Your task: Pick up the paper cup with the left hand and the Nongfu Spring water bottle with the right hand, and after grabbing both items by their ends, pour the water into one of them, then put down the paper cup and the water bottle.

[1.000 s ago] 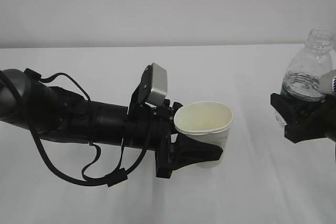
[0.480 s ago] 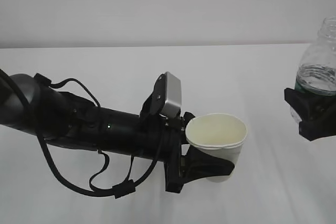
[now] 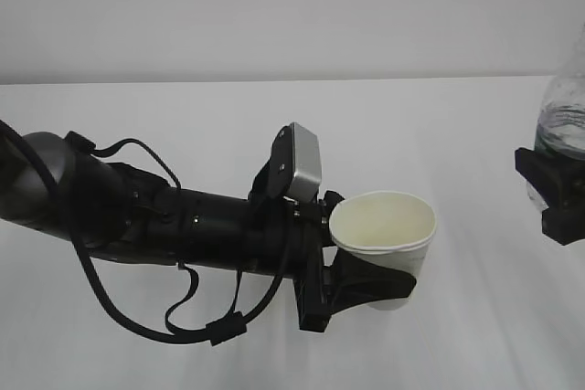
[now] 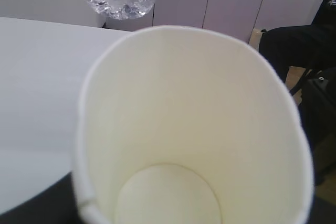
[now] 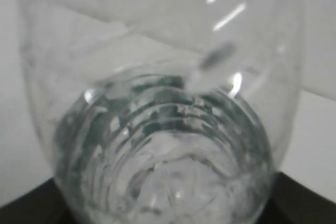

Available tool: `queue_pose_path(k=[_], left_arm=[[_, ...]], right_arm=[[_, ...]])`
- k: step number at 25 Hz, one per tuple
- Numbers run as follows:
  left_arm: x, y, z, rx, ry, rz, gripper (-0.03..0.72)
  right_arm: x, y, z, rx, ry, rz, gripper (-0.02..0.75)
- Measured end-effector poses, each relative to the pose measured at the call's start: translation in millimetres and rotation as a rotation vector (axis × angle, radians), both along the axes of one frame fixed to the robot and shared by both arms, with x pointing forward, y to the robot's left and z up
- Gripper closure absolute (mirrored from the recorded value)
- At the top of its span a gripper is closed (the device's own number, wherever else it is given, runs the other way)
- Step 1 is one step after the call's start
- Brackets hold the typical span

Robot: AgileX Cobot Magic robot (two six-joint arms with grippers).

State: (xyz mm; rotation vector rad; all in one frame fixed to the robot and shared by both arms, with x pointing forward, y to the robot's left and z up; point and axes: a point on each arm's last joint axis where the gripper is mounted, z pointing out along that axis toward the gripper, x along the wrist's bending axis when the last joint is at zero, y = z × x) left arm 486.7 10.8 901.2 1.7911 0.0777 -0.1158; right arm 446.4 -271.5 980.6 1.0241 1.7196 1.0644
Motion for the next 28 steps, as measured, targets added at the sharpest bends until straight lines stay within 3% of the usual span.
queue_pose_path(k=[10,28], left_arm=[[-6,-11,3,-0.010,-0.040,-0.027,0.248],[-5,-18,8,-0.003,-0.077,-0.044,0.249]], right_arm=[[-6,-2,5,-0.026,0.010,-0.010,0.266],[-7,-2,4,-0.239,-0.027,0.056,0.267]])
